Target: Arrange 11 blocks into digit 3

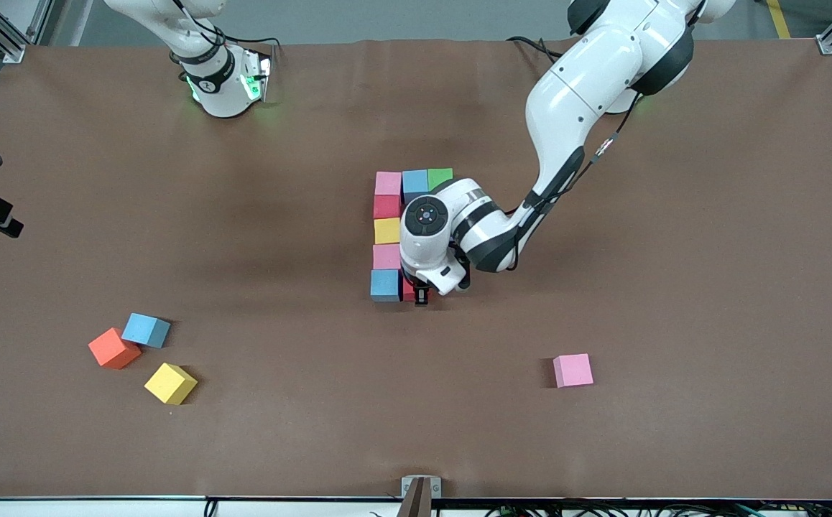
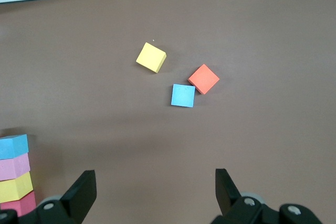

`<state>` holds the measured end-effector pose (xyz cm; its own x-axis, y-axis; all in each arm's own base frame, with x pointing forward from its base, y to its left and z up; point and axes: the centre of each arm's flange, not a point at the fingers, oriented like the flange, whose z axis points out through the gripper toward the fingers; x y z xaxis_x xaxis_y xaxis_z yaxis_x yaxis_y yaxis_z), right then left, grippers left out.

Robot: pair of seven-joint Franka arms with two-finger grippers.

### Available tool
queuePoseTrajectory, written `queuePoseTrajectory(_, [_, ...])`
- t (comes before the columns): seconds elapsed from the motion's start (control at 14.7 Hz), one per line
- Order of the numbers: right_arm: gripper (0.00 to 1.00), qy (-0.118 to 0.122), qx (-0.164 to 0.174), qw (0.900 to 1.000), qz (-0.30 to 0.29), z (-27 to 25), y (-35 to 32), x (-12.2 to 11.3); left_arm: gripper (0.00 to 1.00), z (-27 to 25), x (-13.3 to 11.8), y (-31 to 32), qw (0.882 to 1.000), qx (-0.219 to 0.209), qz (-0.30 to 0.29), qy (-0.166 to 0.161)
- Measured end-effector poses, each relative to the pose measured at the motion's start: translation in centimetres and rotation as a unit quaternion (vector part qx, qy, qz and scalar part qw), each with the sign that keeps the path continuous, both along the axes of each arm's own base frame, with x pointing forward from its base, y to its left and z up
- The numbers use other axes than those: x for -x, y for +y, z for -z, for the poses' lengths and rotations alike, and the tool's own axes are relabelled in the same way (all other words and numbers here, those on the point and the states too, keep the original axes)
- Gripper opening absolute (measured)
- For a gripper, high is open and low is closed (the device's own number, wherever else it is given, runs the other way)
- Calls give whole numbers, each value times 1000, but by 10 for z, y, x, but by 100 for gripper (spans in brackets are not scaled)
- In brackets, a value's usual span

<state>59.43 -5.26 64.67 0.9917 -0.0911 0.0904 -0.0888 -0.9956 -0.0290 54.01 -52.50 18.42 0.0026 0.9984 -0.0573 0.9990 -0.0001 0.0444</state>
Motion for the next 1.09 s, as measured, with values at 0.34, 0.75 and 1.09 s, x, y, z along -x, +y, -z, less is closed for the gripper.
queuePoseTrajectory(0.34, [100,8,3,1000,-10,12,8,6,60,1,4,-7,1000,-11,5,-14])
queuePoseTrajectory(0.75, [100,1,5,1000,-13,11,12,12,60,1,4,-8,1000,-12,5,-15])
queuePoseTrajectory(1.09, [100,-1,5,1000,-14,12,12,11,93,3,2,-6,1000,-11,5,-17])
